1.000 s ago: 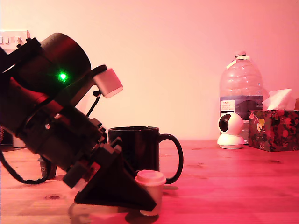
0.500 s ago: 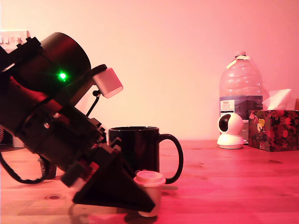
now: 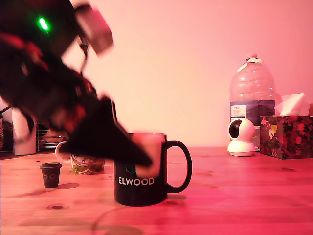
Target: Pick up the coffee capsules from the table one by one and drop them inside the nearest coffee cup
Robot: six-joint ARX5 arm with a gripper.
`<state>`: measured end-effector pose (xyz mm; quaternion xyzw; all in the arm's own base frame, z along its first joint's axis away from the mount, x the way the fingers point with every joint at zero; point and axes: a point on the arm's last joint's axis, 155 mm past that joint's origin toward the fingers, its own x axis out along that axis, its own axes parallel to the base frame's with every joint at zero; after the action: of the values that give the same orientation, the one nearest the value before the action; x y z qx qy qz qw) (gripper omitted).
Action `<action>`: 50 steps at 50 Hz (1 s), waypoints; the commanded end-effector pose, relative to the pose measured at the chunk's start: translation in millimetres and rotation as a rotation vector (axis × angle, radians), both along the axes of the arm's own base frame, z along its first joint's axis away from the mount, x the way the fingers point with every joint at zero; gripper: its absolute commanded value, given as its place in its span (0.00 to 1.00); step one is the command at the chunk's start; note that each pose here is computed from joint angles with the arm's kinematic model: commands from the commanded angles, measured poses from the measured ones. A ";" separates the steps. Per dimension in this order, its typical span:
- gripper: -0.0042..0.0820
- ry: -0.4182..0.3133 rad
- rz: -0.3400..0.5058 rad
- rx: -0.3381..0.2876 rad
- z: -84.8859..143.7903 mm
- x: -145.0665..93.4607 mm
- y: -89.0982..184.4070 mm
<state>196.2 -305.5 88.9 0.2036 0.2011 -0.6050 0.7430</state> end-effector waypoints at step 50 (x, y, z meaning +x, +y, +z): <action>0.31 0.167 0.410 0.024 39.8 84.7 22.9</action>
<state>275.4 -280.5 127.3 0.1156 0.3029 -0.4570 0.8283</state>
